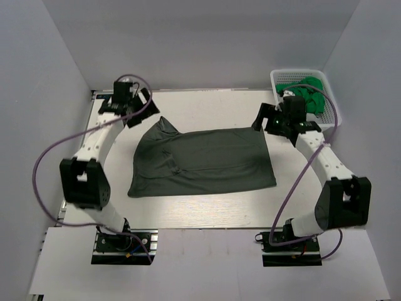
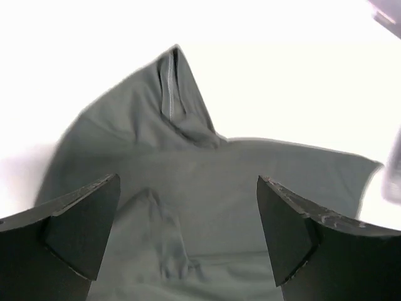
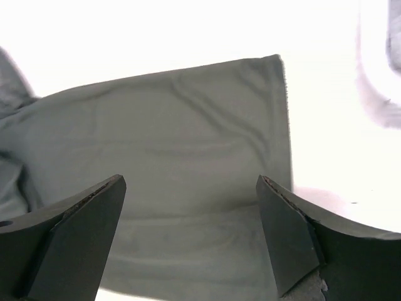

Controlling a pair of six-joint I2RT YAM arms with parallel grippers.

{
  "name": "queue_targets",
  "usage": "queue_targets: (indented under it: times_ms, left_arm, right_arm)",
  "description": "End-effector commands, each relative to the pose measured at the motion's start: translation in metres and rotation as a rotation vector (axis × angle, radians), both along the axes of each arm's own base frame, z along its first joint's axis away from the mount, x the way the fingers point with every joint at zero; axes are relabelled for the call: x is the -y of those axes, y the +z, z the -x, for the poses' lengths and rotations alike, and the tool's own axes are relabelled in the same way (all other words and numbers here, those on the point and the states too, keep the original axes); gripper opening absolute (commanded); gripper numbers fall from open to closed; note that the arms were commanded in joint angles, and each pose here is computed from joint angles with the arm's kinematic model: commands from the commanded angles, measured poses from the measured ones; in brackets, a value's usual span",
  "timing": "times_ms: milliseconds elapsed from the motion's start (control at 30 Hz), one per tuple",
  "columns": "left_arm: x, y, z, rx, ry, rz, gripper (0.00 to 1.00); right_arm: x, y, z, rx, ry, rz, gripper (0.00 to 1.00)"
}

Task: Fold and stack the t-shirts
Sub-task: Fold the flattened tshirt in 1/3 of the way, then grap the side of the flattened tshirt furthest away from the robot with both arms

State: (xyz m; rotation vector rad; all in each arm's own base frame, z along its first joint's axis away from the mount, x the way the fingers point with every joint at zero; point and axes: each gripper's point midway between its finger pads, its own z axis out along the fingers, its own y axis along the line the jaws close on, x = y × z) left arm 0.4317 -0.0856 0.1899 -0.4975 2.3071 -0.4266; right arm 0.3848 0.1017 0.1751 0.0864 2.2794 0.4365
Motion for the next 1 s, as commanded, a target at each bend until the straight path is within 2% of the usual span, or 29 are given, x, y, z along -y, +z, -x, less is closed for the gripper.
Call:
queue_targets:
  times_ms: [0,133,167,267,300,500,633,867,900,967]
  left_arm:
    - [-0.007,-0.037,-0.03,-0.121,-0.054,-0.131,1.0]
    - [0.0,-0.041,-0.073,-0.113,-0.106,-0.184,1.0]
    - [0.0,-0.069,-0.077,-0.184,-0.124,-0.2,1.0]
    - [-0.001,-0.058,-0.11,-0.124,-0.112,-0.285,1.0]
    - [0.001,-0.078,-0.111,-0.161,-0.127,-0.313,1.0]
    - [0.001,-0.111,-0.119,-0.19,-0.142,-0.392,0.97]
    - [-0.001,-0.122,-0.121,-0.194,-0.161,-0.445,0.9]
    - [-0.001,-0.149,-0.127,-0.217,-0.175,-0.487,0.61]
    - [-0.001,-0.15,-0.129,-0.214,-0.183,-0.493,0.61]
    - [0.003,-0.156,-0.131,-0.216,-0.198,-0.475,0.52]
  right_arm:
    - [0.017,-0.006,-0.018,-0.04,-0.078,0.155,0.91]
    - [0.02,-0.001,-0.046,-0.04,-0.131,0.193,0.91]
    - [0.021,-0.007,-0.05,-0.057,-0.143,0.199,0.91]
    - [0.02,-0.01,-0.063,-0.072,-0.171,0.2,0.91]
    - [0.02,-0.008,-0.067,-0.065,-0.178,0.195,0.91]
    - [0.023,-0.022,-0.074,-0.104,-0.191,0.224,0.91]
    - [0.029,-0.028,-0.076,-0.122,-0.2,0.255,0.91]
    - [0.03,-0.035,-0.081,-0.134,-0.2,0.278,0.91]
    - [0.031,-0.035,-0.082,-0.136,-0.205,0.285,0.91]
    - [0.033,-0.038,-0.082,-0.143,-0.214,0.295,0.91]
